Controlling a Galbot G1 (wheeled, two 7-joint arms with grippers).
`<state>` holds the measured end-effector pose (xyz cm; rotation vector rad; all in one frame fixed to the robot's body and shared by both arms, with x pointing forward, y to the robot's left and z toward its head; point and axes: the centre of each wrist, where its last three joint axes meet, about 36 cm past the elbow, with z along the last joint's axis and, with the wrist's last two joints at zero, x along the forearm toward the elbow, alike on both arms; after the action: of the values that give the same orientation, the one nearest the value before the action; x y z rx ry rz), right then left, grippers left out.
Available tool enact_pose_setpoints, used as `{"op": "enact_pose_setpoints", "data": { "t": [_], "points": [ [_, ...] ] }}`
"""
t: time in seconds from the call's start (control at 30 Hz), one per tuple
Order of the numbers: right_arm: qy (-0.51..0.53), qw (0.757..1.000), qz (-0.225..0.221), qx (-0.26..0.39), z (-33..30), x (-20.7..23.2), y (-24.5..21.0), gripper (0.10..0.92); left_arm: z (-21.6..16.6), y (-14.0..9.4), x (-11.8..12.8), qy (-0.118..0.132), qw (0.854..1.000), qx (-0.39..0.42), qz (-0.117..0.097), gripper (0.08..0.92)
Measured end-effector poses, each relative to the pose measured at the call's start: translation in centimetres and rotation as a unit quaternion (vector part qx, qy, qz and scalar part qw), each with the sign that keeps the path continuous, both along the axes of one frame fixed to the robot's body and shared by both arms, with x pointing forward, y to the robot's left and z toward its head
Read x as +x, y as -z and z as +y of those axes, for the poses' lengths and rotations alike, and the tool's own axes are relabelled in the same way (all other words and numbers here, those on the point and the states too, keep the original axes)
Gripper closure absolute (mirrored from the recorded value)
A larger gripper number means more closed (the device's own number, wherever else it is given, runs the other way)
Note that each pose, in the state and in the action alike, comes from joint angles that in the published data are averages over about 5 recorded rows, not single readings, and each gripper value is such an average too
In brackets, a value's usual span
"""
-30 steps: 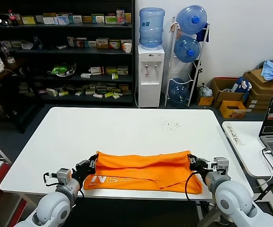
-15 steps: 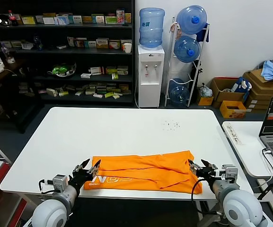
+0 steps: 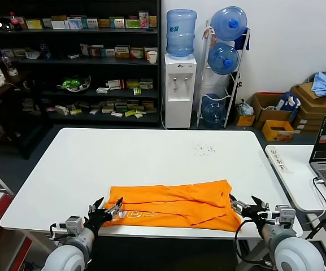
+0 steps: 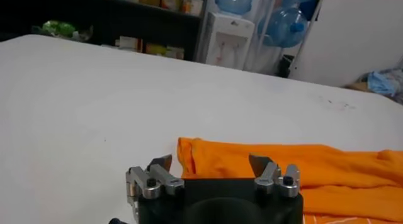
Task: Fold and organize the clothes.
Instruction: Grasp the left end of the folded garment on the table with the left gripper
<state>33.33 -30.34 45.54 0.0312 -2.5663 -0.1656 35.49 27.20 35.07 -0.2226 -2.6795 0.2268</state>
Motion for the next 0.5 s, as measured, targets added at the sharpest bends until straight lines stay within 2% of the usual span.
{"op": "enact_pose_setpoints", "data": {
  "t": [0.2, 0.5],
  "points": [
    [0.003, 1.0, 0.001, 0.0, -0.1, -0.3, 0.0, 0.2, 0.3, 1.3, 0.2, -0.011, 1.0, 0.001, 0.006, 0.192],
    [0.005, 1.0, 0.002, -0.001, -0.2, -0.4, 0.1, 0.2, 0.4, 2.8, 0.2, -0.019, 1.0, 0.002, 0.014, 0.428]
  ]
}}
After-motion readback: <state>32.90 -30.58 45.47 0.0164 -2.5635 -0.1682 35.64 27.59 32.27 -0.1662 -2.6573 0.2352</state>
